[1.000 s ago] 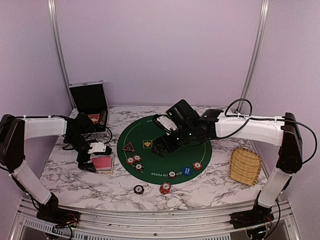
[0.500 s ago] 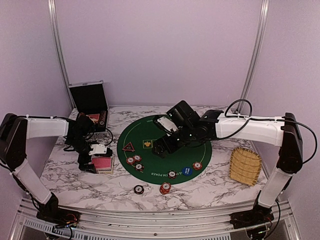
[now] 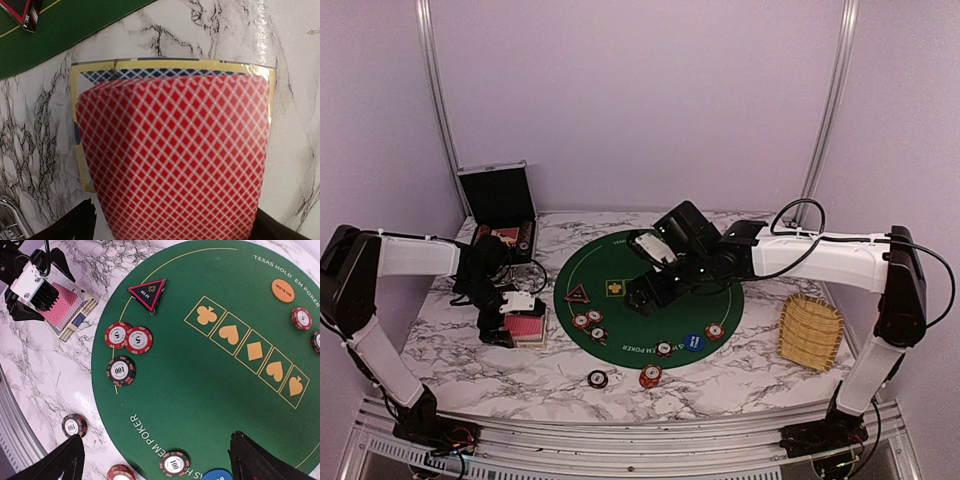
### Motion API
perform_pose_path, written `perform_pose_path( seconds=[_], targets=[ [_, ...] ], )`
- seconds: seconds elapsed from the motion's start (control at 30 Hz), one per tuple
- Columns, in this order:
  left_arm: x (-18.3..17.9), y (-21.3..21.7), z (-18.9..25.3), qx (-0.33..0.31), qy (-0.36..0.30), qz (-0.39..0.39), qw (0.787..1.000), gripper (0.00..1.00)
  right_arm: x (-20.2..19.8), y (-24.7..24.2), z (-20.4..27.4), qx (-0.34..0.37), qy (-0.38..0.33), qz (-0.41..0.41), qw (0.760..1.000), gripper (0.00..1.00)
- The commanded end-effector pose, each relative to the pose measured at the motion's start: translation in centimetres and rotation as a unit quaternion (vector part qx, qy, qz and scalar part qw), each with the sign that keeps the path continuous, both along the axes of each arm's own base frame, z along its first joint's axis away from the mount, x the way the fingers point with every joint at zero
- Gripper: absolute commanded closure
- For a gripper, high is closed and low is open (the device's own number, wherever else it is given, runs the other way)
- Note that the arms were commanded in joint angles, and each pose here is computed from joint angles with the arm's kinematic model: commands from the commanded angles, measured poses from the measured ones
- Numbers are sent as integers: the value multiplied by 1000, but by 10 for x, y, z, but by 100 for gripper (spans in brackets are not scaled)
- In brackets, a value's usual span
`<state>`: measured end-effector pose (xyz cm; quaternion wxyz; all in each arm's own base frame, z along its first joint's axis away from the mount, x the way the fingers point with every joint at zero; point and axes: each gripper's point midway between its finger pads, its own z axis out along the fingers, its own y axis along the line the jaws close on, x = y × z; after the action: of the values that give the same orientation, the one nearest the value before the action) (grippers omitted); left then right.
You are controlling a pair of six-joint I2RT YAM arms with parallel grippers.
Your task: Distribute texas hold em gaming equipment
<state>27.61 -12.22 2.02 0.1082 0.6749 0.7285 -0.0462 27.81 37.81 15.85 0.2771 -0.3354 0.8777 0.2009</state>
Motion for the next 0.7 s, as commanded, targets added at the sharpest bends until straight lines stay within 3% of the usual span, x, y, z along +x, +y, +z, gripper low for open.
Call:
perform_pose_path(
  seconds=[0.0, 0.3, 0.53, 0.67],
  targets=[
    [-4, 1, -8, 4, 9, -1, 1000, 1, 3, 1, 19, 26, -13, -2, 1000, 1],
    [-8, 1, -10, 8, 14, -3, 1000, 3, 3, 1, 19, 25, -13, -2, 1000, 1],
    [-12, -1, -10, 5, 16, -2, 1000, 22, 4, 2, 17, 23, -11, 0, 1000, 1],
    [-12, -1, -10, 7, 15, -2, 1000, 37, 3, 5, 16, 27, -9, 3, 1000, 1]
  ],
)
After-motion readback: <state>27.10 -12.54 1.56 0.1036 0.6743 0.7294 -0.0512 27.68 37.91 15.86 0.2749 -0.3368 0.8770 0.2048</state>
